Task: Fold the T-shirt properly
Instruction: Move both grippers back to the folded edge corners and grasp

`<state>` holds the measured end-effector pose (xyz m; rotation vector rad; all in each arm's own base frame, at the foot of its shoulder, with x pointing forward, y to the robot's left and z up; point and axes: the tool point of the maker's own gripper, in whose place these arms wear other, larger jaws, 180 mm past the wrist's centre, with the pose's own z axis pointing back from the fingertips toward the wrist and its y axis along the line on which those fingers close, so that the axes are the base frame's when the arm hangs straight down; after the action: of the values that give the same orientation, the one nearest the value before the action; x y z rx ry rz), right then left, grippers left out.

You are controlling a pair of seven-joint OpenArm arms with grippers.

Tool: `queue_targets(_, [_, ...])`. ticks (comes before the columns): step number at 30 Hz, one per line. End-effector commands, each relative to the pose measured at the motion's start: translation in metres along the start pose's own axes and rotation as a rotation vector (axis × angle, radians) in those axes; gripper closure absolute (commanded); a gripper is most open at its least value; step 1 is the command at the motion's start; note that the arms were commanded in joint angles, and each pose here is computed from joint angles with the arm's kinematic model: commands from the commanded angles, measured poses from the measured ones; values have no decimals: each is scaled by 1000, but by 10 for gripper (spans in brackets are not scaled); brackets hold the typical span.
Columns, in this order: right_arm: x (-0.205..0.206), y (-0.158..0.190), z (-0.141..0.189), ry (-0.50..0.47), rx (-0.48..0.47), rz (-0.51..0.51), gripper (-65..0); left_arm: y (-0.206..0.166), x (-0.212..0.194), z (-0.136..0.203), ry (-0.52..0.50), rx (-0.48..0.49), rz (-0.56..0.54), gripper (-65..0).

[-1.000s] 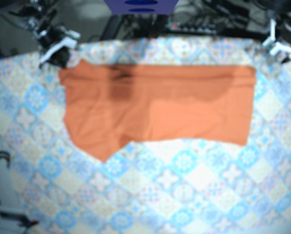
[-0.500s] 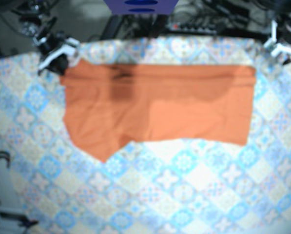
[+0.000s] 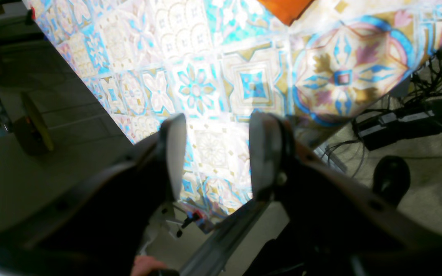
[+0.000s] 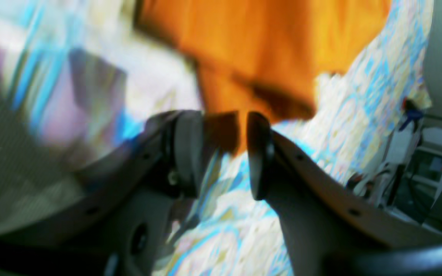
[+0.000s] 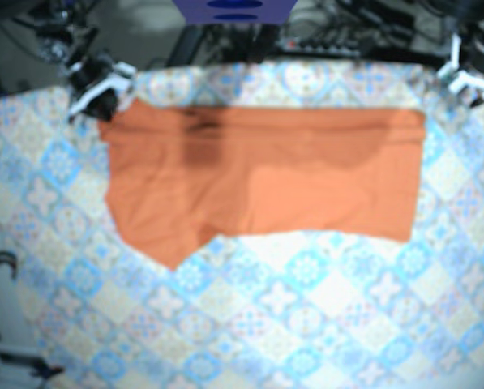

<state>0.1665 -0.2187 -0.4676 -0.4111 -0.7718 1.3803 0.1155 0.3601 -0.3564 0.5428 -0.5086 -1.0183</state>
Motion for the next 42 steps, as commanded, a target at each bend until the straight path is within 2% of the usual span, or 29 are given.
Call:
queue_targets(1, [-4,-10,3,0,-27,20,-195,9,3,1,-10,24,-17,-261])
queue_targets(12, [4,-5,0,-11,-23,3,-190,7,3,1,-12,19,-17,-261])
queue_targets(17, [-2,5,0,4,2,-6,-139,7,3,1,-12,19,-17,-261])
queue_targets(26, [-7,9,-3,16,13,-12,-129,6,4,1,-12,17,-17,-260])
queue_targets(33, [-10,8,-3,31,11,-11,-19,6,4,1,-12,17,-18,-257])
queue_targets(38, [0,8,-10,29,15,-1,-3,0,7,0,-19,1,-22,-261])
queue_targets(42, [6,10,-14,20,22,6,-3,-8,19,-12,-12,1,-110,-261])
